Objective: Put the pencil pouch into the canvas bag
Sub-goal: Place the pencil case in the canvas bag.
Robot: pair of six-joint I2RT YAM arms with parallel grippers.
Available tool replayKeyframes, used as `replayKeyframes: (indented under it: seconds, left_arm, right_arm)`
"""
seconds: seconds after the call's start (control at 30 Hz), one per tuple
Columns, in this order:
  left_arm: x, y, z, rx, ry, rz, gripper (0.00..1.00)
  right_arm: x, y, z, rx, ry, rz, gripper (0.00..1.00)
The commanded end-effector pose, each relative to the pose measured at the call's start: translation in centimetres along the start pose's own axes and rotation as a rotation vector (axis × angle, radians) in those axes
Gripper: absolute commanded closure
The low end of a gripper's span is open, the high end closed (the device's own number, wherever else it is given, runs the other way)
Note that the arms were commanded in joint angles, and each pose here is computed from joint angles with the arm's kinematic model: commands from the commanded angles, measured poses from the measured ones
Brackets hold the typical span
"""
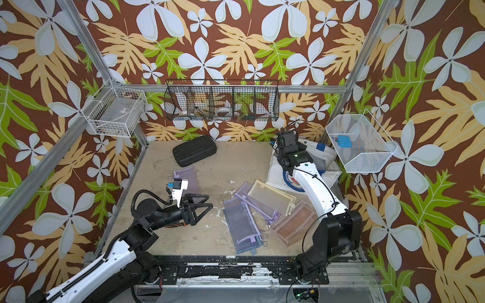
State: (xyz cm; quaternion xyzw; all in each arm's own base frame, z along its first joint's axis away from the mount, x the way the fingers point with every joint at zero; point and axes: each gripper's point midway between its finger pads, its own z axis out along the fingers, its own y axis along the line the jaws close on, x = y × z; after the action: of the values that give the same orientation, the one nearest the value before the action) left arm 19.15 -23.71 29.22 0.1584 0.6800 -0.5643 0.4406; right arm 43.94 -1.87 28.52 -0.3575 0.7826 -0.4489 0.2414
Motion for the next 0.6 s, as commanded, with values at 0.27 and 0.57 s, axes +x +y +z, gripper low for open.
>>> replayKeyframes:
  seconds: [0.27, 0.57]
  left_arm:
    - [0.0, 0.9, 0.2, -0.063, 0.006, 0.019, 0.06]
    - [0.0, 1.2, 0.2, -0.080, 0.003, 0.017, 0.06]
  right_arm:
    - [1.8, 1.7, 1.6, -0.066, -0.022, 0.018, 1.00]
    - [1.6, 1.0, 0.9, -0.062, -0.050, 0.057, 0.58]
